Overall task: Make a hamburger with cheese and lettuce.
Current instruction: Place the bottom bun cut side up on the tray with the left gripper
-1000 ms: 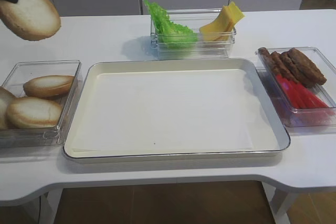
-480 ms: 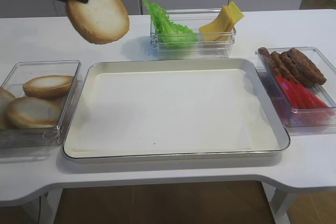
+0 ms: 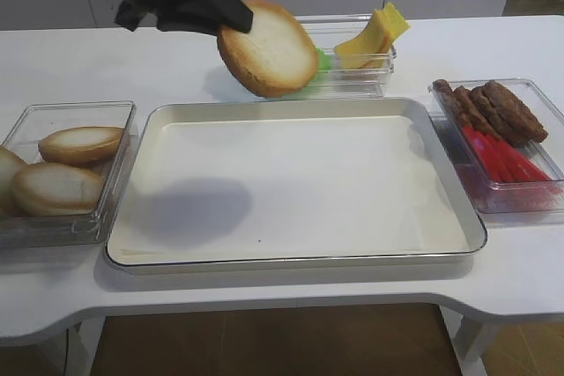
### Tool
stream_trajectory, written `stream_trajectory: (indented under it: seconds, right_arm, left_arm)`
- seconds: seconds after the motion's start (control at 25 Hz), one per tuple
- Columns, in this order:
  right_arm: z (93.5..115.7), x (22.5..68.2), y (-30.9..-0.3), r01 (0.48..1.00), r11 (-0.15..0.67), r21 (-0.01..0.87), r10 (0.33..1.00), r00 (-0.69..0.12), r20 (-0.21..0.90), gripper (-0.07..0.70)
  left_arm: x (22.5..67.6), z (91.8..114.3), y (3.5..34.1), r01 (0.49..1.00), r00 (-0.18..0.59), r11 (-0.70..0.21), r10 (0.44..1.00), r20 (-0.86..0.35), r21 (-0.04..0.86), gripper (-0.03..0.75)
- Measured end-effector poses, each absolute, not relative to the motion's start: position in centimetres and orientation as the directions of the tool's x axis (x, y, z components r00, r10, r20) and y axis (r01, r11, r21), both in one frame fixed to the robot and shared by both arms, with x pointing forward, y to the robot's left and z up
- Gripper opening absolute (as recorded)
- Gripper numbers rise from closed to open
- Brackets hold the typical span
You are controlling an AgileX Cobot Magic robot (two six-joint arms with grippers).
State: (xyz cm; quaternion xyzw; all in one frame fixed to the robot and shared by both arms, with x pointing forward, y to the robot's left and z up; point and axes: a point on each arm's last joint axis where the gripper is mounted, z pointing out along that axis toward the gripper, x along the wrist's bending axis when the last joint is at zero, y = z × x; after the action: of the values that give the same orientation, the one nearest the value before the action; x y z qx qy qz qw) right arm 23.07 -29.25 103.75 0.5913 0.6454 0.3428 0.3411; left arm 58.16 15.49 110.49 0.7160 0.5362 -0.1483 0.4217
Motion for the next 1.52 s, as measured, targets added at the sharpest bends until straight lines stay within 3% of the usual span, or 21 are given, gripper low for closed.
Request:
stream_trajectory:
  seconds: [0.28,0.8,1.52]
  right_arm:
    - [103.8,23.1,-29.2,0.529,0.066,0.846,0.997,-0.068,-0.035,0.696]
    - [103.8,23.1,-29.2,0.529,0.066,0.846,0.997,-0.068,-0.035,0.696]
    - [103.8,23.1,-29.2,0.529,0.066,0.846,0.997,-0.068,-0.035,0.696]
  left_arm:
    - [59.7,107.4,14.6,0.931,0.317,-0.061,0.619,-0.719,0.359,0.1]
    - [61.6,103.1,13.2,0.956,0.276,-0.056,0.494,-0.824,0.287,0.1]
    - [63.1,97.2,12.6,0.983,0.184,-0.068,0.482,-0.856,0.173,0.1]
